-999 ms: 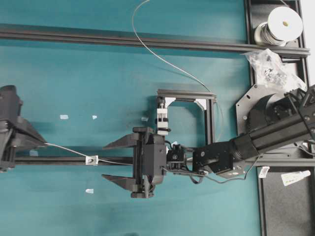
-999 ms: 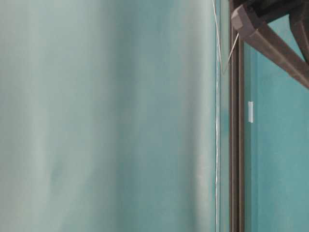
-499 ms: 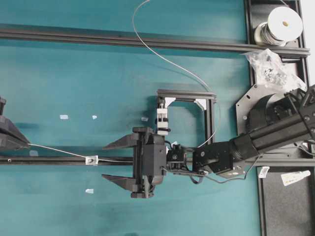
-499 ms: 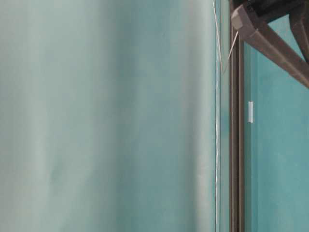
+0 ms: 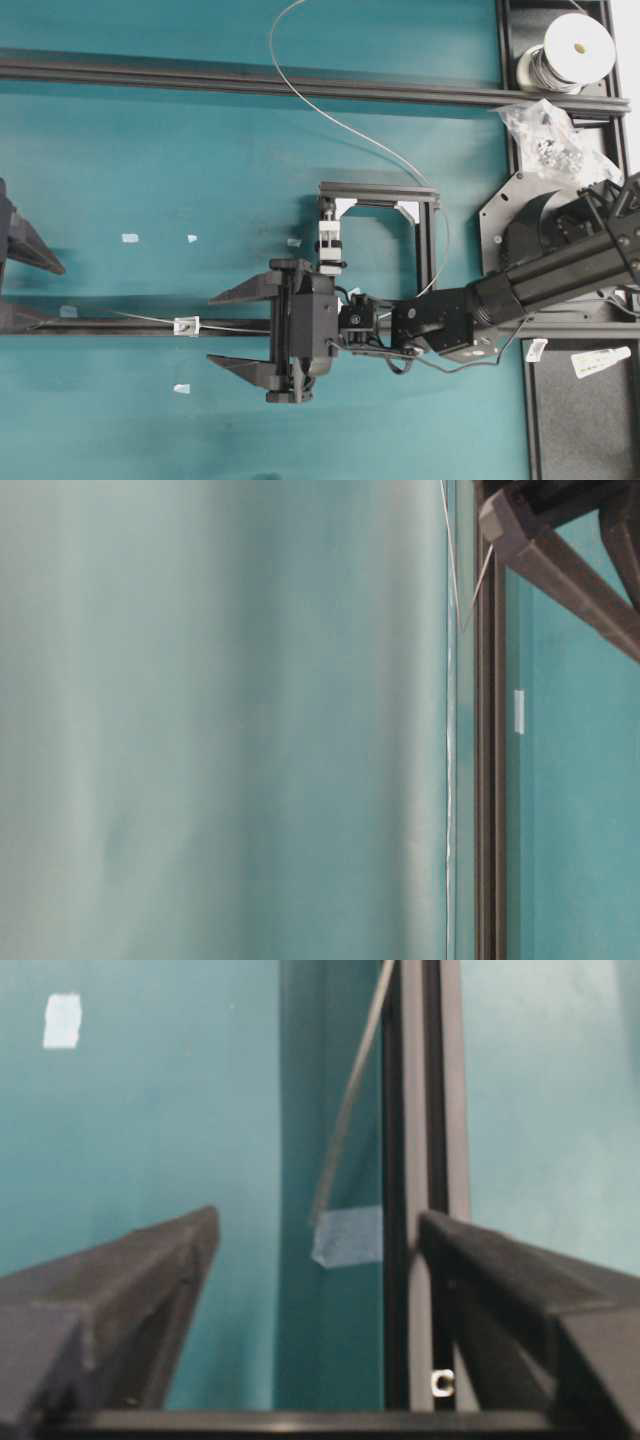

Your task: Insert the wire through the hole in the metal fitting.

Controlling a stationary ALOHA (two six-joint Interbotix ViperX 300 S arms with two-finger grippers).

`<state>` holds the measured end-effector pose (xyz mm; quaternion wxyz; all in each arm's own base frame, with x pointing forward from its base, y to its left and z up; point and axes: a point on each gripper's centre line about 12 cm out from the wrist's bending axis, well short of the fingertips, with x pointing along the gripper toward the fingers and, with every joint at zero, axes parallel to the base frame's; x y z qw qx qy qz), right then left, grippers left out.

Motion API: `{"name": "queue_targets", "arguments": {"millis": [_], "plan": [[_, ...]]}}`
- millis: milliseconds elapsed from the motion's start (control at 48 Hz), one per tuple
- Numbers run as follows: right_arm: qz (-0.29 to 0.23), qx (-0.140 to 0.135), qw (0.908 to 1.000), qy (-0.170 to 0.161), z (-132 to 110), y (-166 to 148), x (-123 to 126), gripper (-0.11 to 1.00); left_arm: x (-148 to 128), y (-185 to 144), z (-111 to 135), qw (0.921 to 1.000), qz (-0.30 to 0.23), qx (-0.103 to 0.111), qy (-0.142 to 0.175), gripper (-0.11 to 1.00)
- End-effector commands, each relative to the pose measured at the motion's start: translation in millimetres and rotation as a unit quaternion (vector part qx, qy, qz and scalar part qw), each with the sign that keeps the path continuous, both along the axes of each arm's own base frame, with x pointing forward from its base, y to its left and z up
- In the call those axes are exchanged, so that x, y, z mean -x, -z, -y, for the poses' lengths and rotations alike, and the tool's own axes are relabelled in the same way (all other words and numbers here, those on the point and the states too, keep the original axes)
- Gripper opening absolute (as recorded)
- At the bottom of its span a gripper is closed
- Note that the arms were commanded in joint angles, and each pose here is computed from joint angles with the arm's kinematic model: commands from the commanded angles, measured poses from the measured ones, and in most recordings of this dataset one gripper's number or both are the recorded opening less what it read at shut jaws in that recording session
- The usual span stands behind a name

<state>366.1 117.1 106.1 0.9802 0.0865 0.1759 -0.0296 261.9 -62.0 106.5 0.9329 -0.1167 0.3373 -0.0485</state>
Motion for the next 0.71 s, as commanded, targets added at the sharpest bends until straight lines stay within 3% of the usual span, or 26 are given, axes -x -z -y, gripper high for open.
{"name": "queue_targets", "arguments": {"millis": [0, 83, 125, 437, 687], "plan": [[0.019, -0.007, 0.9998, -0.001, -1.4, -13.8, -2.0, 0.91, -3.1, -4.3, 1.3, 1.0, 0.009, 0.001, 0.002, 0.56], [0.019, -0.007, 0.9998, -0.001, -1.3, -14.0, -1.6, 0.91, -3.6, -5.5, 1.4, 0.9999, 0.012, 0.0, 0.003, 0.79], [0.02, -0.007, 0.9998, -0.001, -1.4, -14.4, -2.0, 0.91, -4.4, -7.2, 0.7, 0.9999, 0.015, 0.0, 0.002, 0.86], [0.044, -0.016, 0.9989, 0.0, 5.3, -38.4, 11.6, 0.91, -2.5, -20.1, -9.1, 0.999, 0.042, -0.016, 0.001, 0.87], [0.049, -0.006, 0.9988, 0.002, 14.6, -46.4, 22.1, 0.91, 7.9, -35.5, -16.9, 0.9969, 0.075, -0.023, -0.002, 0.87]]}}
